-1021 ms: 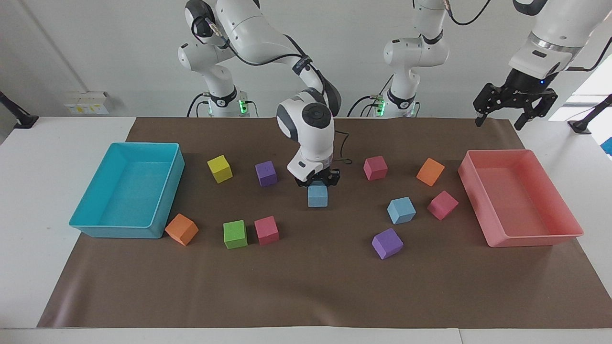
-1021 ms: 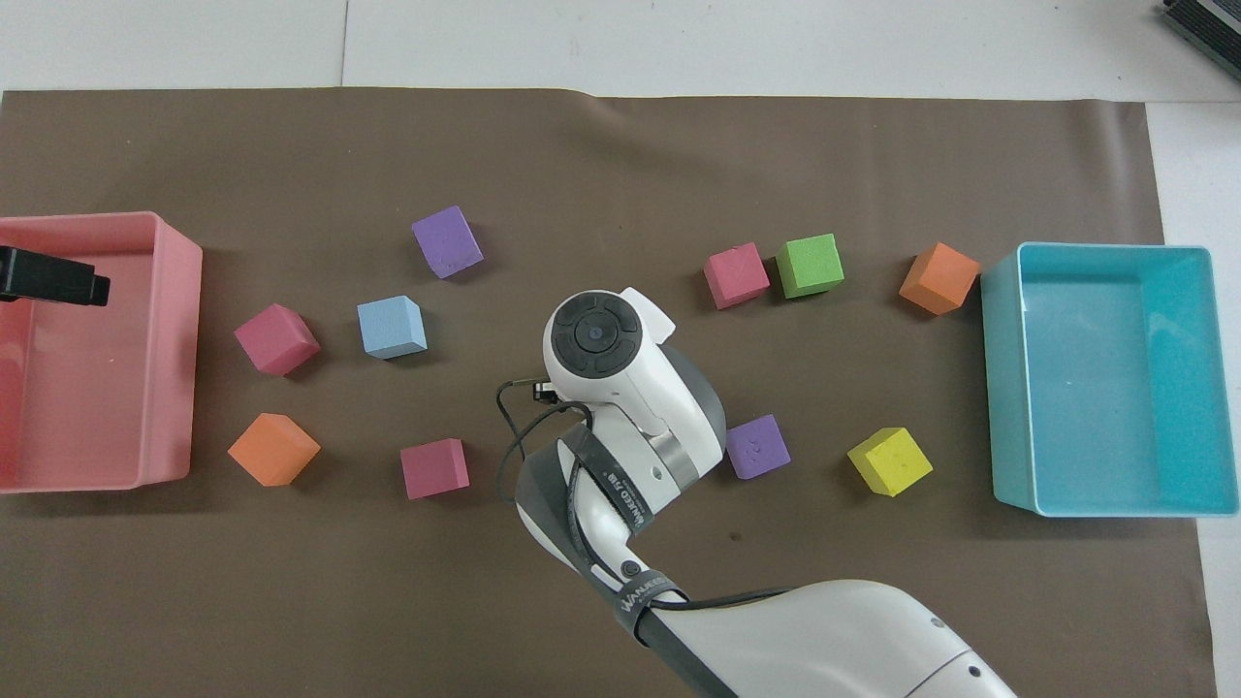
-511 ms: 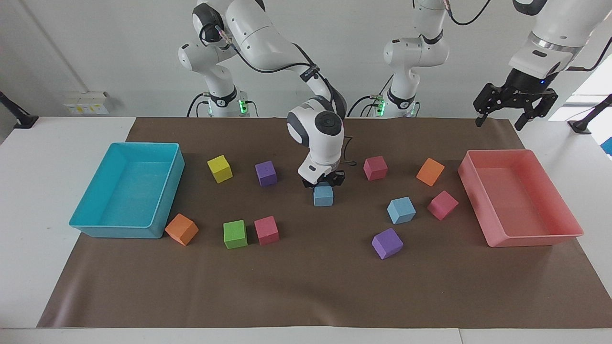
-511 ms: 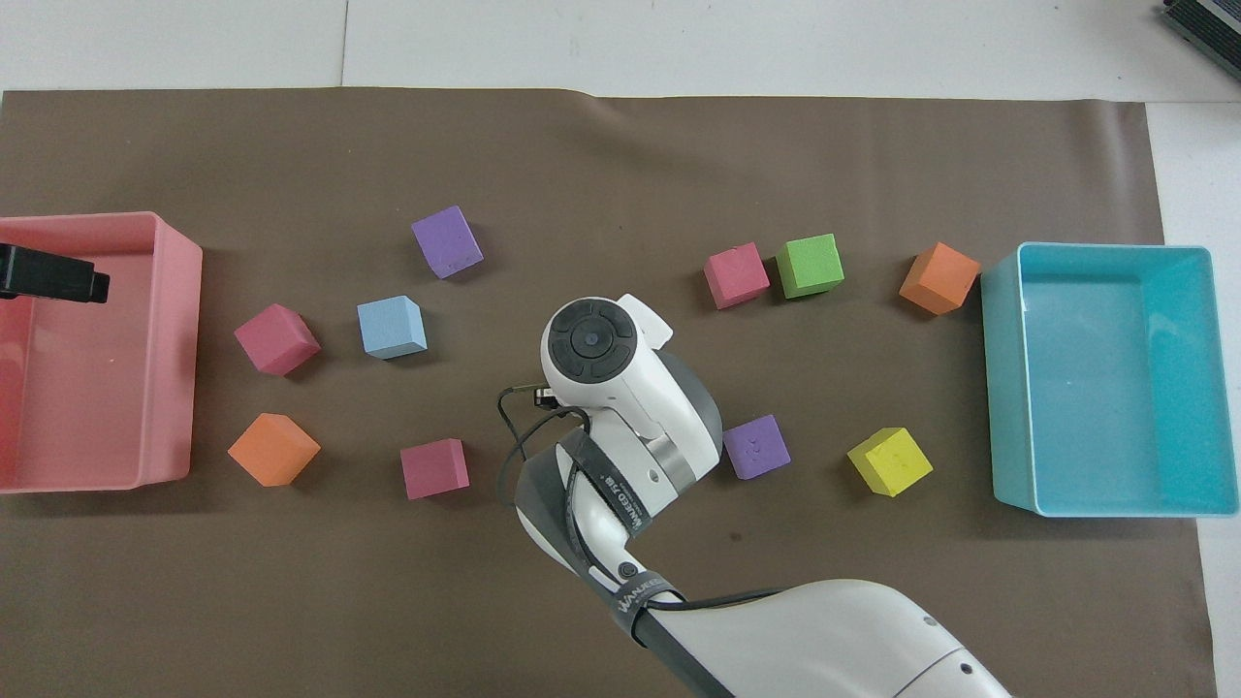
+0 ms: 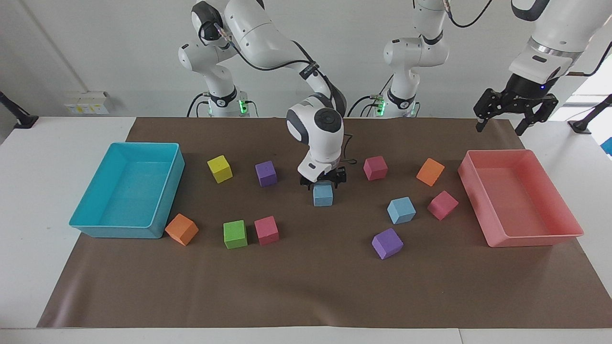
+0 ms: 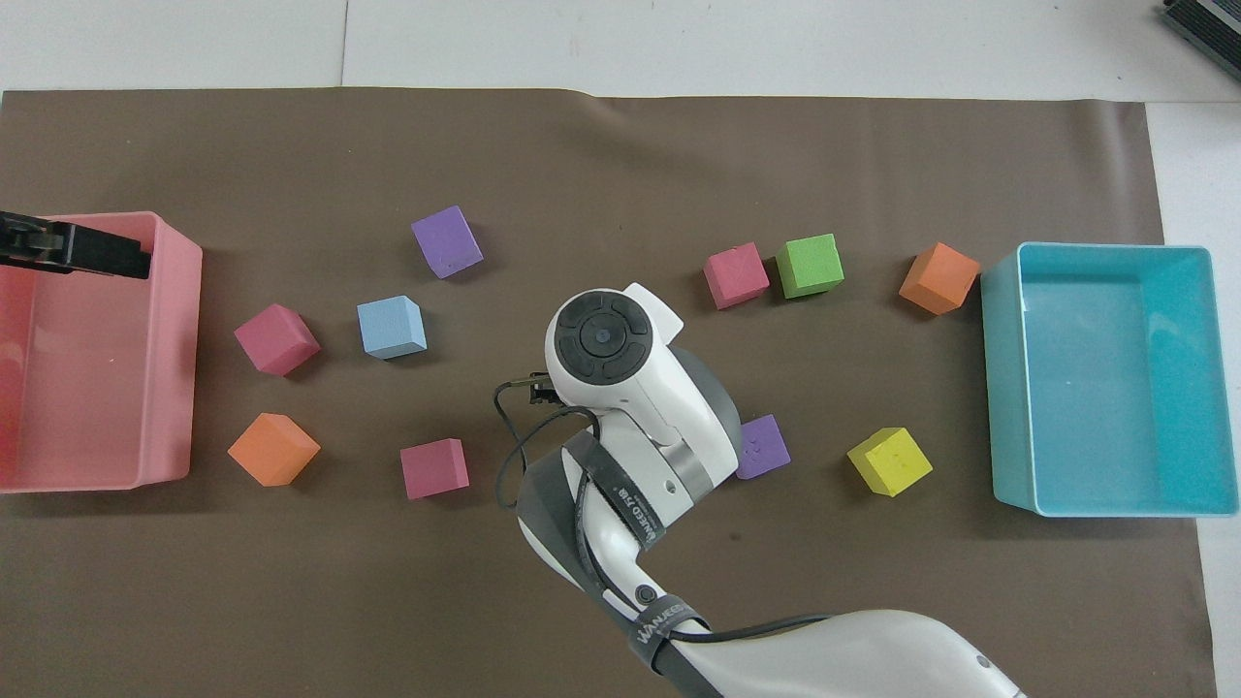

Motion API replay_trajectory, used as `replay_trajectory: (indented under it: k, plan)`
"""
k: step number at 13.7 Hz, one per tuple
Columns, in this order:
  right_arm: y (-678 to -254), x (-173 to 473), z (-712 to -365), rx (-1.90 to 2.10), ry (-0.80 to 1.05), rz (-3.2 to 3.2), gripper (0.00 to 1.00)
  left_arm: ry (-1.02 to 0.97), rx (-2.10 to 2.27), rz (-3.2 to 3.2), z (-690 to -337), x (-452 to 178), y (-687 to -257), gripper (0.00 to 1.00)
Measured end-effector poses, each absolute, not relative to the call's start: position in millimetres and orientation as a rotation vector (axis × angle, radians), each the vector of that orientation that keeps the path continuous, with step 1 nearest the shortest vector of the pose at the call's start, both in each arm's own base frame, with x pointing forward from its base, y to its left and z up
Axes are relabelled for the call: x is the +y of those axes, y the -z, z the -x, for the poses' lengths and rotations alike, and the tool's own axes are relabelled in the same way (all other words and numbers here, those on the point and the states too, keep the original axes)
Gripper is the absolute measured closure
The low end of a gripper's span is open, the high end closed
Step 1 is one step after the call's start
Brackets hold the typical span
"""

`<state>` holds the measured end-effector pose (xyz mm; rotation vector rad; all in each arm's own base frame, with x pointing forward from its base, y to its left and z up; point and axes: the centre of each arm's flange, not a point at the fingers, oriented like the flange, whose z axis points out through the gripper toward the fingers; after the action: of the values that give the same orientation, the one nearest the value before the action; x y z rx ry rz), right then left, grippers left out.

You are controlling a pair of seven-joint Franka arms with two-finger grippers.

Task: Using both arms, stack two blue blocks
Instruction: 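Carry the light-blue cube with the right gripper to the table center, then release the cube with the right gripper while the left gripper reaches the other cube, then grasp the other blue cube with the left gripper and carry it toward center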

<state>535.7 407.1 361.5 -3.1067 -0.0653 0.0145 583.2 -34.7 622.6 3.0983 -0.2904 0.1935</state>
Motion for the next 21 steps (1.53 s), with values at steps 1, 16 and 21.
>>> replay_trajectory:
  k: [1, 16, 21]
  plan:
    - [-378, 403, -536, -0.058, 0.0, 3.101, 0.0, -0.198, -0.291, -3.098, -590, -37, -604, 0.0]
    - [-375, 252, -605, -0.071, -0.048, 2.575, 0.61, -0.141, 0.052, -3.083, -586, -165, -330, 0.0]
    - [-338, 226, -599, -0.026, -0.073, 2.41, 0.99, -0.174, 0.09, -3.07, -584, -190, -312, 0.0]
